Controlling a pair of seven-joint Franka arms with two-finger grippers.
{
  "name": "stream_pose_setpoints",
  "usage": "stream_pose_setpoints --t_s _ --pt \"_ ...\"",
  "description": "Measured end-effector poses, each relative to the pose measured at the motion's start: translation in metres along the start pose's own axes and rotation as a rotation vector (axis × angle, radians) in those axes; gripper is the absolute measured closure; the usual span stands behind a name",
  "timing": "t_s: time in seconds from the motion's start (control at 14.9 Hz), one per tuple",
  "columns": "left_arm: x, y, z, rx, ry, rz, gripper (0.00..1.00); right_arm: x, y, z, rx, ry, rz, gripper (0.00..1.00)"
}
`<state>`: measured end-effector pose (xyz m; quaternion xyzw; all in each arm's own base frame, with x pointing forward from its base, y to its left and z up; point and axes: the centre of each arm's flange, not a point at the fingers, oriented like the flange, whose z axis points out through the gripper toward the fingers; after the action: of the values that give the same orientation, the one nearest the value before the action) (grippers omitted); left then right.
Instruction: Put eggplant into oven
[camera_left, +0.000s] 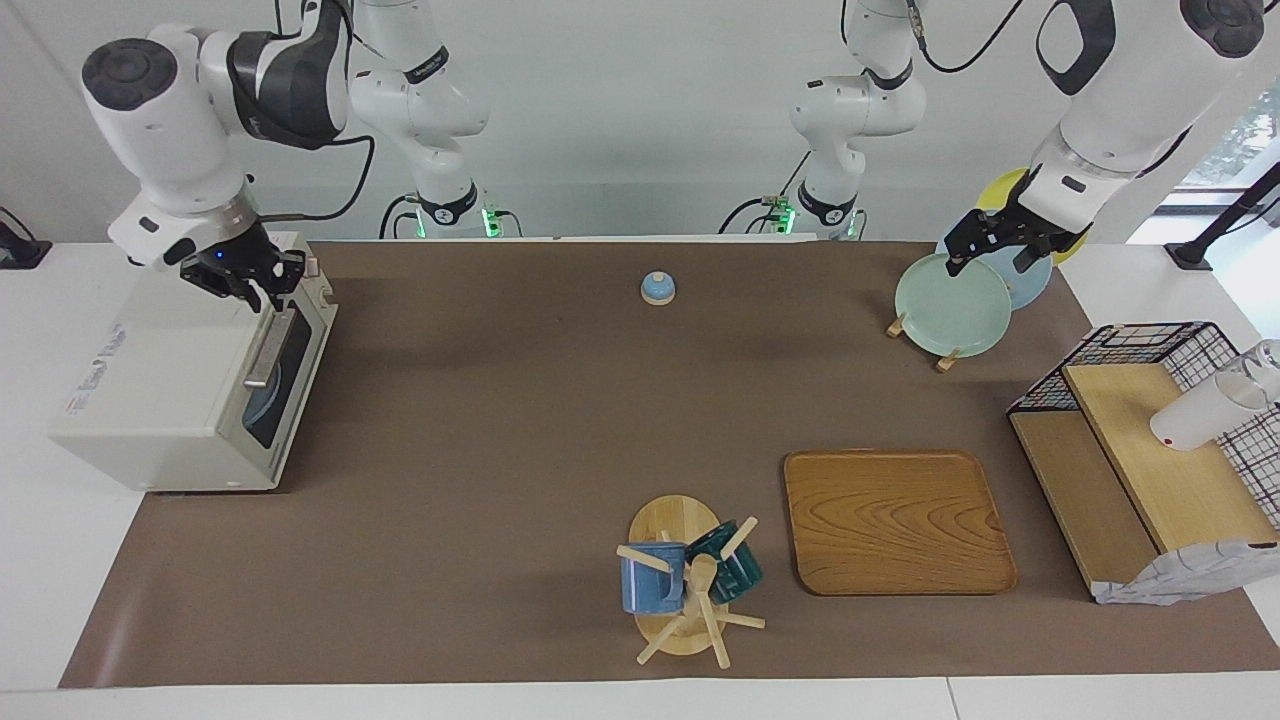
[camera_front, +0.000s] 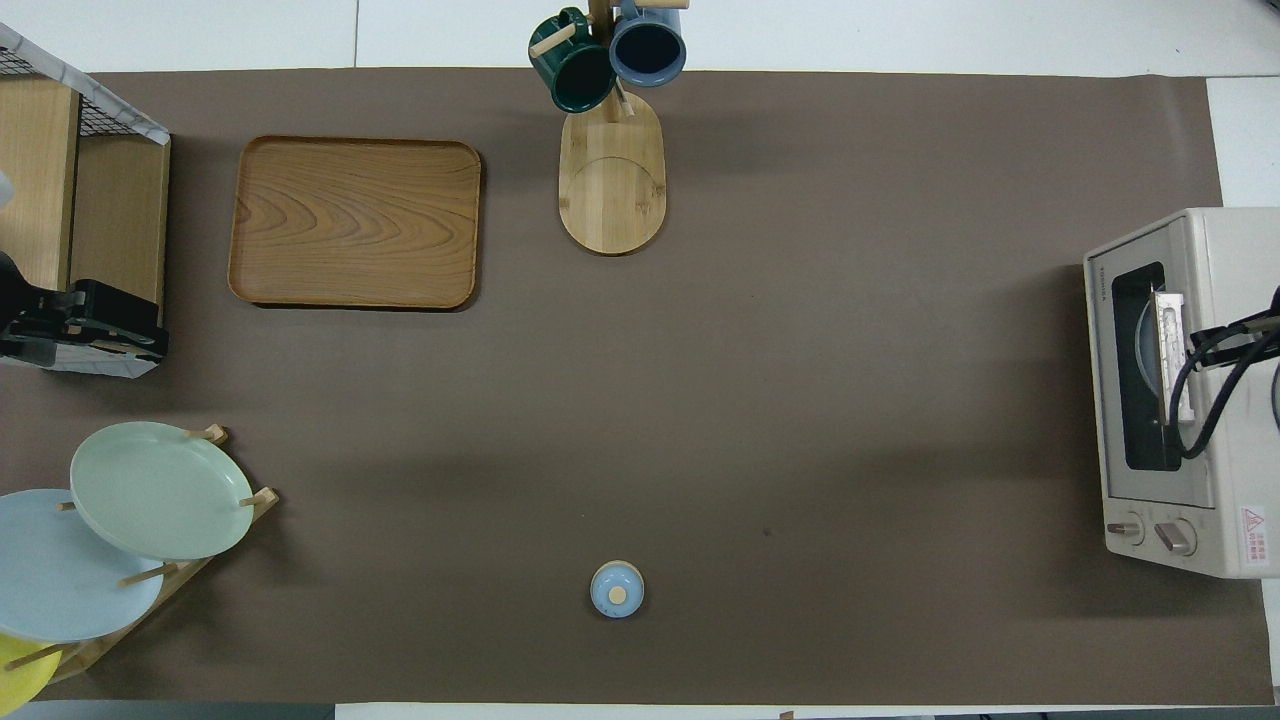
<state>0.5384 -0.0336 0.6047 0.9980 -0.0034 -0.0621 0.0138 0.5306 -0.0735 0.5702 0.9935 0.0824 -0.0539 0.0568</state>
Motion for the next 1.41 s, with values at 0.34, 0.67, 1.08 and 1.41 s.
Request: stream_pose_setpoints --t_s 0.34,0.67,1.08,1.41 --pt "0.000 0.000 0.000 0.000 0.000 0.000 0.00 -0.004 -0.010 -0.026 0.057 0.006 0.014 0.26" --pt "0.000 0.000 0.000 0.000 0.000 0.000 0.00 0.002 -0.012 -0.015 0.091 -0.020 0.061 0.00" --pt "0.000 0.000 0.000 0.000 0.000 0.000 0.00 0.011 -0.006 -0.015 0.090 -0.017 0.099 0.00" --pt "0.000 0.000 0.000 0.000 0.000 0.000 0.00 0.010 0.001 -0.025 0.086 0.008 0.122 0.00"
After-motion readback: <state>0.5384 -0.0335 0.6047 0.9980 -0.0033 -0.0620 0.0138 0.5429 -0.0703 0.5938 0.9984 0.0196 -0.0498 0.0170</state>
